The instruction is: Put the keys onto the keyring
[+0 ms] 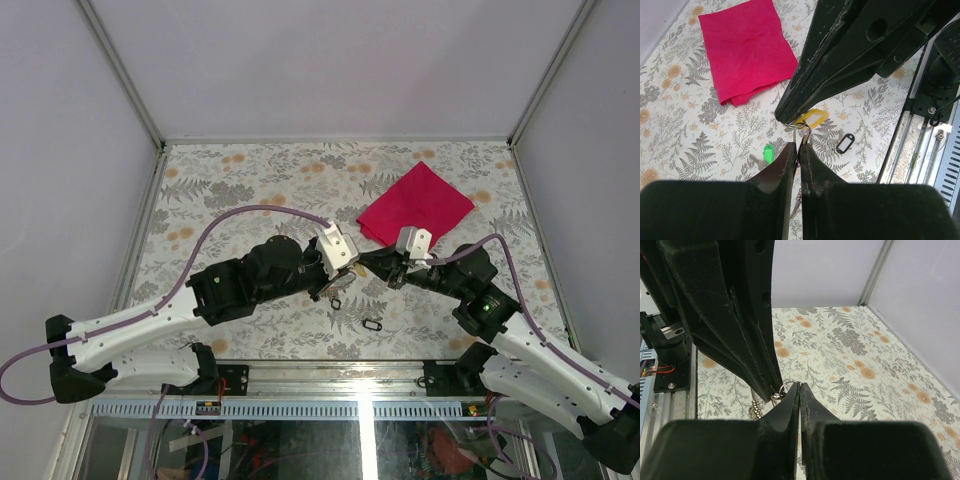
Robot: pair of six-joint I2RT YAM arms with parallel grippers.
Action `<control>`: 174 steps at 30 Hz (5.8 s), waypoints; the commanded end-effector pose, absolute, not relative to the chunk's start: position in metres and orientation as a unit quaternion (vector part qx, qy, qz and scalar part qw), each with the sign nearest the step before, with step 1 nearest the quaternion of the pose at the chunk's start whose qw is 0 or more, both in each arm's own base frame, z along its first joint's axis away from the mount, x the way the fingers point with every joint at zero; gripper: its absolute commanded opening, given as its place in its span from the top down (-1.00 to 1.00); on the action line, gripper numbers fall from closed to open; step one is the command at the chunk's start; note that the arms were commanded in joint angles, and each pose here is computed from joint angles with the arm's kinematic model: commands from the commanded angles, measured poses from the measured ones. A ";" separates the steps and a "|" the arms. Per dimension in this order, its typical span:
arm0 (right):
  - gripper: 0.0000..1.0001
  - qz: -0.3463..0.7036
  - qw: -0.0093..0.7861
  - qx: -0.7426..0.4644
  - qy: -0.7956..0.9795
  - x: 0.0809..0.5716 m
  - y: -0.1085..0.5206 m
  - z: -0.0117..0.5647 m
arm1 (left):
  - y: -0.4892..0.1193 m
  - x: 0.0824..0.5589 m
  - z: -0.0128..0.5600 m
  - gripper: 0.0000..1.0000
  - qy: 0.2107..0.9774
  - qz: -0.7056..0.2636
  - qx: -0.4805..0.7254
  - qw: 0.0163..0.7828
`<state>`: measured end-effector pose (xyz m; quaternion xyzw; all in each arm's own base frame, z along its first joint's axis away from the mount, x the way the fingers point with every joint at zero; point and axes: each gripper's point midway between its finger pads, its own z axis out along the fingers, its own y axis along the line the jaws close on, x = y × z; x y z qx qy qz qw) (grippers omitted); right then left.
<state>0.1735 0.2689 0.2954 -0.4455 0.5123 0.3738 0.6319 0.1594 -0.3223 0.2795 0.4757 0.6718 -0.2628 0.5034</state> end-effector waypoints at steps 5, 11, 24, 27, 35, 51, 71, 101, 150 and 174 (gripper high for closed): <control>1.00 0.379 0.650 -0.438 0.491 0.170 0.267 0.320 | -0.329 0.157 0.312 1.00 0.639 -0.281 0.474 0.537; 1.00 0.358 0.672 -0.420 0.493 0.176 0.259 0.325 | -0.326 0.161 0.309 1.00 0.648 -0.272 0.468 0.537; 1.00 0.364 0.671 -0.449 0.465 0.156 0.253 0.339 | -0.321 0.168 0.314 1.00 0.664 -0.267 0.432 0.549; 1.00 0.360 0.661 -0.465 0.466 0.153 0.253 0.337 | -0.320 0.168 0.315 1.00 0.664 -0.267 0.431 0.549; 1.00 0.336 0.635 -0.507 0.476 0.152 0.253 0.326 | -0.323 0.164 0.314 1.00 0.659 -0.270 0.446 0.542; 1.00 0.308 0.586 -0.565 0.493 0.149 0.249 0.318 | -0.326 0.162 0.299 1.00 0.658 -0.243 0.499 0.508; 0.06 0.407 0.684 -0.326 0.510 0.151 0.224 0.355 | -0.317 0.143 0.310 1.00 0.633 -0.272 0.521 0.504; -0.02 0.515 0.581 -0.407 0.481 0.123 0.270 0.323 | -0.316 0.124 0.323 1.00 0.622 -0.308 0.537 0.480; 0.92 0.389 0.626 -0.544 0.401 0.117 0.257 0.324 | -0.317 0.119 0.320 1.00 0.627 -0.316 0.541 0.462; 0.95 0.335 0.625 -0.636 0.304 0.093 0.248 0.316 | -0.319 0.111 0.303 1.00 0.630 -0.316 0.568 0.424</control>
